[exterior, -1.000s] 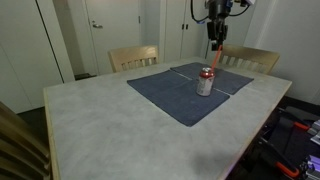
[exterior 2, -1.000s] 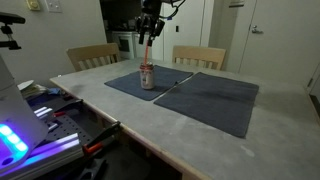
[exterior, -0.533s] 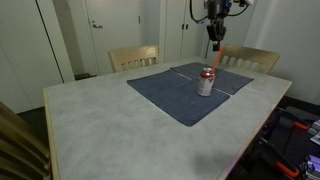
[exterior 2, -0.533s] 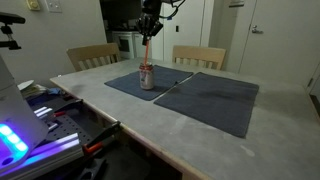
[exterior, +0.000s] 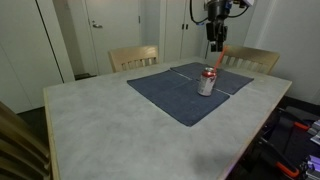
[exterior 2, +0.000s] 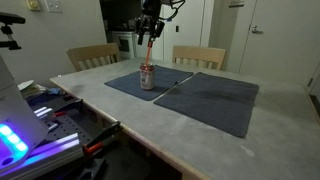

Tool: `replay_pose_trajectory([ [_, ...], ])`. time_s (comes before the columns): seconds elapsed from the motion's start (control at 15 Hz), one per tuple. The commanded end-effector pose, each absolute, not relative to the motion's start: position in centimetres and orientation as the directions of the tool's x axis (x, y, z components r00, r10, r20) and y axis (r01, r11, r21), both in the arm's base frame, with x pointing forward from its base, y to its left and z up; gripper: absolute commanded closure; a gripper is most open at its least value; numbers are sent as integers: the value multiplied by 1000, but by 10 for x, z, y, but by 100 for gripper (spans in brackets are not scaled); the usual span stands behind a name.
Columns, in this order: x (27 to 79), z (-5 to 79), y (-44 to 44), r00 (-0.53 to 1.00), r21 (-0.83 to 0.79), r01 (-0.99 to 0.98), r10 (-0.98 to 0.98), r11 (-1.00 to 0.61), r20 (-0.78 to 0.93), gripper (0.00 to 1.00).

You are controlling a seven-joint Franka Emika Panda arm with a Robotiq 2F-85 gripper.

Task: Take the straw from the can and put it on the table

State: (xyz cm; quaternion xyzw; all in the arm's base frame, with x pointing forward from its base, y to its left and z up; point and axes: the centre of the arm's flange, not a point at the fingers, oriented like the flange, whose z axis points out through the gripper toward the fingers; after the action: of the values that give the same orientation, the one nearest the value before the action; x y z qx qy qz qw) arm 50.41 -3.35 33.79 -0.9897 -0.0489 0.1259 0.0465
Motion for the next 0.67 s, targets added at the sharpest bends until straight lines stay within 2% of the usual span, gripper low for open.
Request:
replay_pose_trajectory([
  [0.0,498,327,-33,956,-120,69,100,-990,-277,10],
  [0.07,497,326,-32,956,-125,71,103,-990,-276,3],
  [0.13,496,327,-31,957,-140,73,108,-988,-268,1],
  [0.6,495,333,-24,966,-268,85,145,-960,-216,0],
])
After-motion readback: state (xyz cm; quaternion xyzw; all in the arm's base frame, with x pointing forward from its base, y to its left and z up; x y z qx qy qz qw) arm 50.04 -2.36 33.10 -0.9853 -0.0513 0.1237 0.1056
